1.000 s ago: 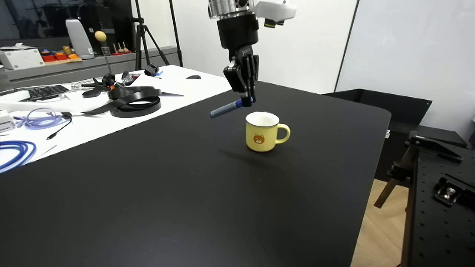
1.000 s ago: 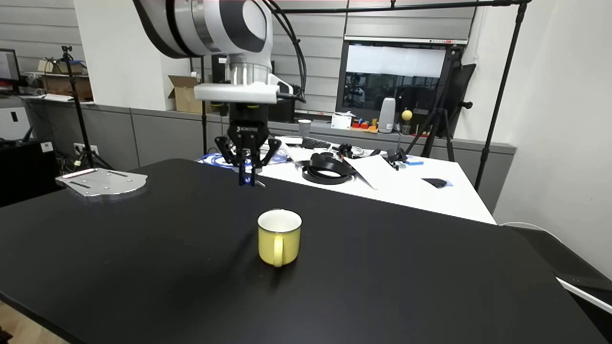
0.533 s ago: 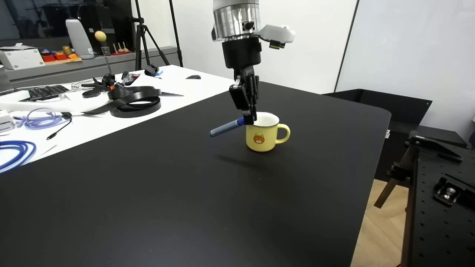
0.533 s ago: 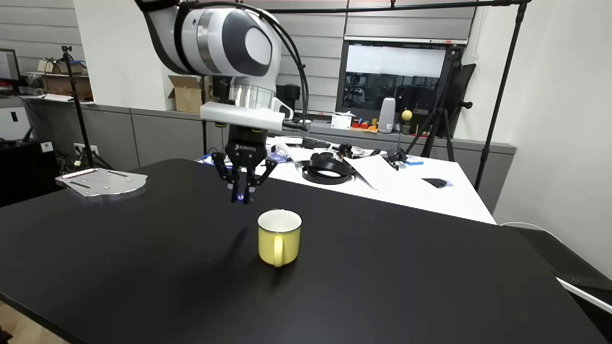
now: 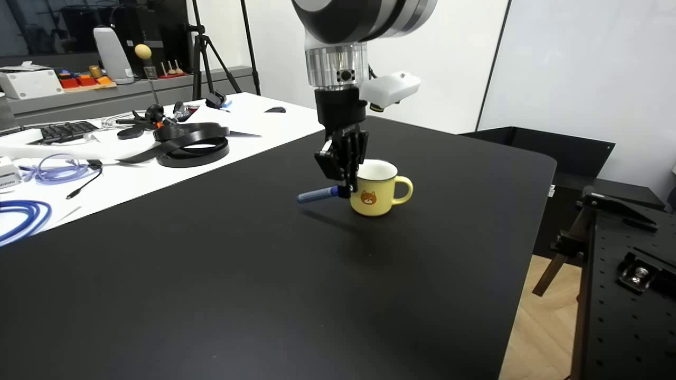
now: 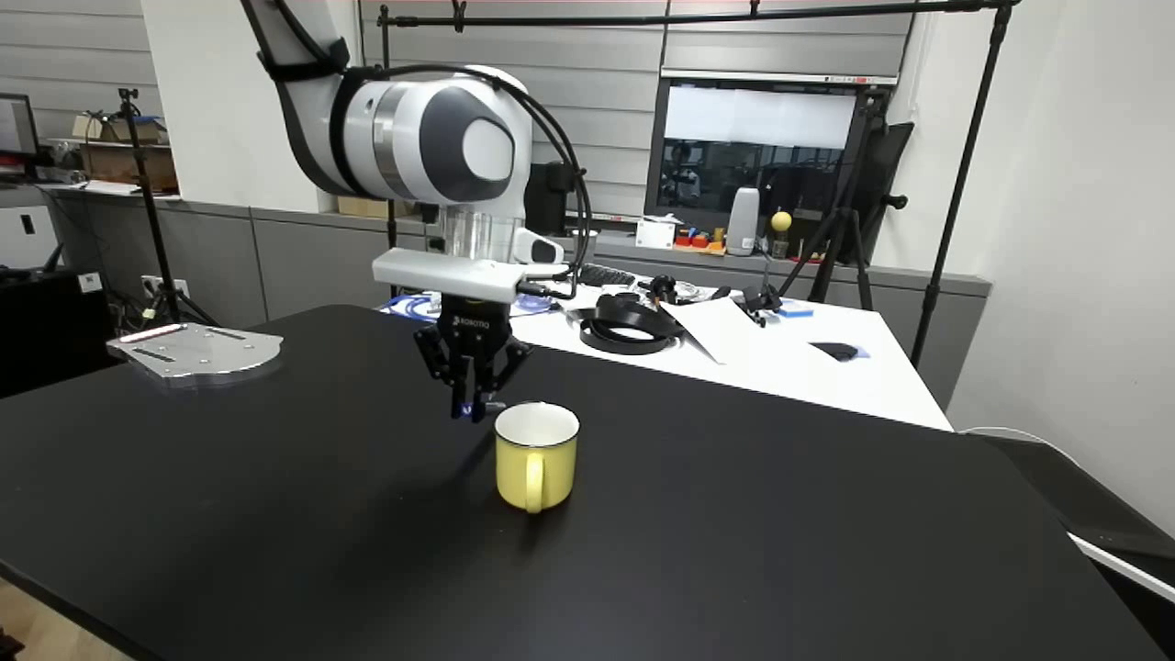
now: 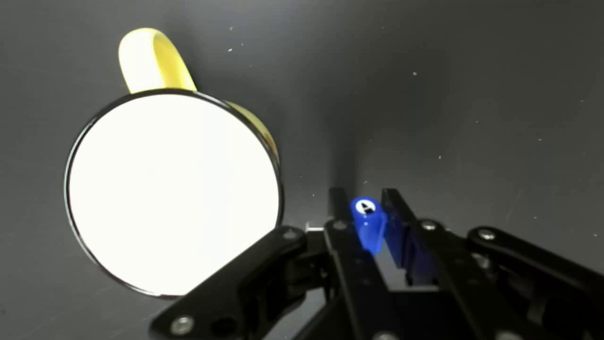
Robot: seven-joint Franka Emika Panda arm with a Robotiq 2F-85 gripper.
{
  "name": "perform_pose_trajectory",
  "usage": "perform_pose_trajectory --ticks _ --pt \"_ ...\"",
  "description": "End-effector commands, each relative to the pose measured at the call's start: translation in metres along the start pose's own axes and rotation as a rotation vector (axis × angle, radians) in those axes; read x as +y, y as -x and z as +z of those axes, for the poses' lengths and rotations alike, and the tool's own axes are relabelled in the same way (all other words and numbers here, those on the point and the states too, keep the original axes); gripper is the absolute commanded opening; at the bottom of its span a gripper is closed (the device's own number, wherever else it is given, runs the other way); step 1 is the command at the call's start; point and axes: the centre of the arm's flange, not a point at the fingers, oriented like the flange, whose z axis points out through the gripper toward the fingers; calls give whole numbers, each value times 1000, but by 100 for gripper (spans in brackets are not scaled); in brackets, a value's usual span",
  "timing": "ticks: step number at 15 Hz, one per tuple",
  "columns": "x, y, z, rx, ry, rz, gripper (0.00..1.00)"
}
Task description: Remove the marker from the mug cup and place it on the table
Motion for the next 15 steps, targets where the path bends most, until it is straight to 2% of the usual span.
perform_pose_trajectory --ticks 1,6,7,8,13,15 --pt "-8 -1 17 -2 10 81 6" --pt "-30 1 35 -44 9 77 6" --pt "-33 2 36 -57 2 70 47" --pt "-36 4 37 -69 -6 70 48" --pt "-38 17 18 -152 -47 115 81" --pt "-35 27 3 -177 -39 107 94"
